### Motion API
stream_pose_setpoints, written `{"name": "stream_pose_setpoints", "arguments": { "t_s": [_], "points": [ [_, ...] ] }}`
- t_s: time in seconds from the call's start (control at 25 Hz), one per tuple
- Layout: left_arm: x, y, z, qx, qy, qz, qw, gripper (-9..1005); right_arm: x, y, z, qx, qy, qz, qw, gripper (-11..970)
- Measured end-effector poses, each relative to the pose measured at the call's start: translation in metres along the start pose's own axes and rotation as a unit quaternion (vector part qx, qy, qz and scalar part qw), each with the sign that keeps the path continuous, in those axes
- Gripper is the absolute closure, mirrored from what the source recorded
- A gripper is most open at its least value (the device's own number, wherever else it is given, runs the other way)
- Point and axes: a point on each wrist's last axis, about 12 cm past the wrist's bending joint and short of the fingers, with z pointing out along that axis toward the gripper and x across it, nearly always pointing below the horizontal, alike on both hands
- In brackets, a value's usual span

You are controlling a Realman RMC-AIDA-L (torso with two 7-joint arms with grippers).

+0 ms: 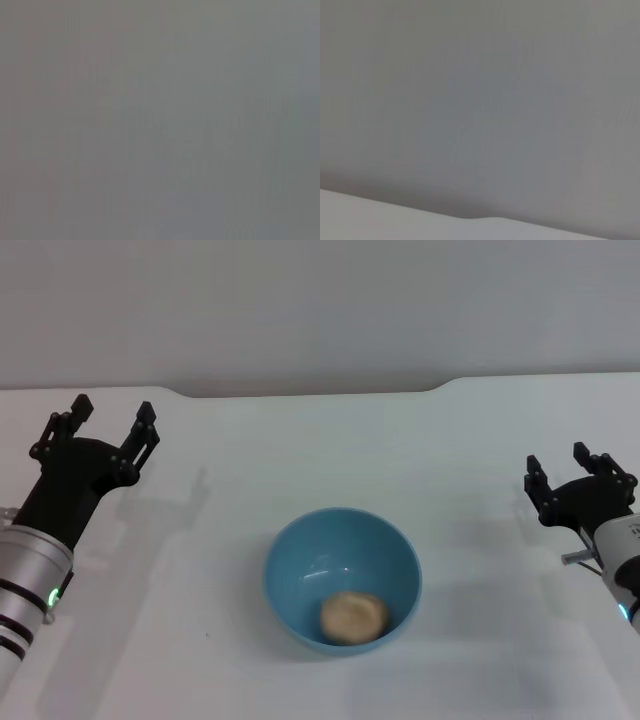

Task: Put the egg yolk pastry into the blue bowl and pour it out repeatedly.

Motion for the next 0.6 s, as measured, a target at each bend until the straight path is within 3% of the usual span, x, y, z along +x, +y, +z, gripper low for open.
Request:
{"name": "stream_pose_setpoints", "arguments": {
  "t_s": [0.6],
  "points": [
    [-0.0013,0.0004,0.0059,0.004,0.001,0.004,1.0,252,-0.0091,0.0024,0.0086,-0.008,-0.013,-0.005,1.0,429]
  ]
}}
